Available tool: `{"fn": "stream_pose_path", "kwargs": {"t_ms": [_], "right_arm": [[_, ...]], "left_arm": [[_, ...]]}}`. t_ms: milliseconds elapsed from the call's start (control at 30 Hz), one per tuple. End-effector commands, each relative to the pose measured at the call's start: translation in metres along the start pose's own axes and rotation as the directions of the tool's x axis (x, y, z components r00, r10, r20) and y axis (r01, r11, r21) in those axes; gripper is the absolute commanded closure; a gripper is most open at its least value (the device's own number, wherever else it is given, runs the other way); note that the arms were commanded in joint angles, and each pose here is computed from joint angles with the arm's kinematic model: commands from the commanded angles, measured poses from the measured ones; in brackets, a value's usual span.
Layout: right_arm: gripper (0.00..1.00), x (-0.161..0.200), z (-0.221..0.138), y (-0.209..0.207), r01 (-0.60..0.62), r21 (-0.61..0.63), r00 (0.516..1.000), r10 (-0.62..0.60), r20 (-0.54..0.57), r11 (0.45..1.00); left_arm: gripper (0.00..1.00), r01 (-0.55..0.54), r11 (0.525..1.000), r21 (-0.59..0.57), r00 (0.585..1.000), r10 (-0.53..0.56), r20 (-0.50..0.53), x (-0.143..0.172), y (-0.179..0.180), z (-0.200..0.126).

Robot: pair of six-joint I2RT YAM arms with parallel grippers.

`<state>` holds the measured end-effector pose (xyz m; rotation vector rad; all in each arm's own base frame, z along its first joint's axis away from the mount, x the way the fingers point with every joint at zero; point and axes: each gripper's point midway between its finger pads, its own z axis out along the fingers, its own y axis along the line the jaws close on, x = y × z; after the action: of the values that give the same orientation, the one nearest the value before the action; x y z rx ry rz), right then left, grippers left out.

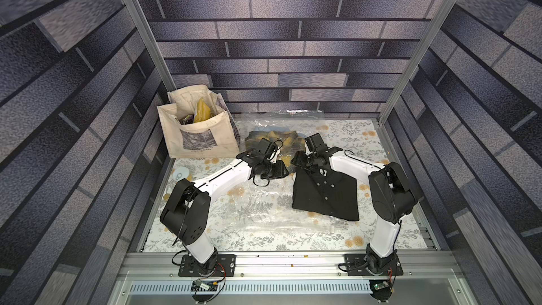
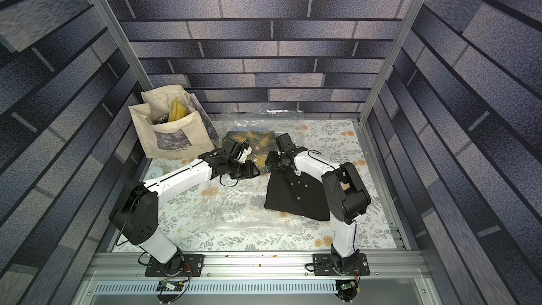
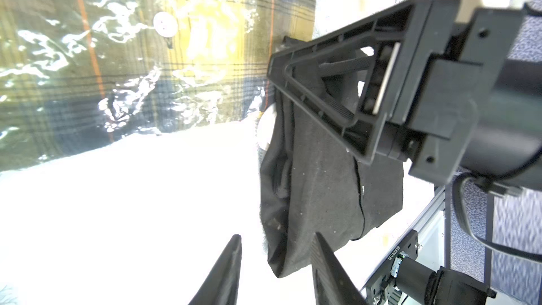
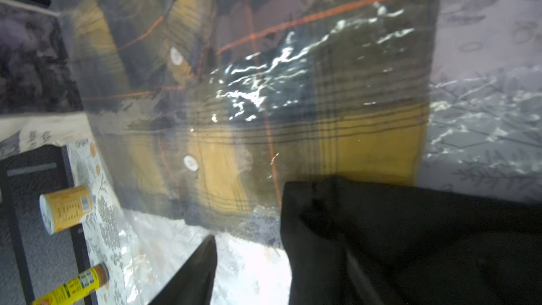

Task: Place the folded shirt into the vacuum bag
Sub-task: Adjust the shirt in the vacuum bag, then pick up the shirt in the vacuum bag.

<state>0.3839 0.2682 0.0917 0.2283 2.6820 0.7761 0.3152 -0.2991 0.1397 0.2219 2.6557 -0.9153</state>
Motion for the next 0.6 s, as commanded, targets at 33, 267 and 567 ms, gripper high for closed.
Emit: {"fn": "stream_pose_path", "kwargs": {"t_ms": [33,267,567], "right_arm": [[0.27,0.005,-0.067,-0.001,0.004,-0.055,1.0,-0.004,0.006,0.998],[0.27,0.059,-0.114,-0.101,-0.1,0.174,0.995,0.097,0.021,0.98],[0.27,0.094,-0.149,-0.206,-0.389,0.322,0.921,0.365,0.135,0.863]], "left_arm": [[0.54,-0.144,0.99,-0.004,0.989,0.144,-0.013,0.004,-0.039,0.007],[0.54,-0.205,0.973,0.106,0.977,0.211,-0.04,0.005,-0.085,0.058],[0.6,-0.069,0.997,0.047,0.992,0.074,-0.105,-0.007,-0.023,0.106]]}}
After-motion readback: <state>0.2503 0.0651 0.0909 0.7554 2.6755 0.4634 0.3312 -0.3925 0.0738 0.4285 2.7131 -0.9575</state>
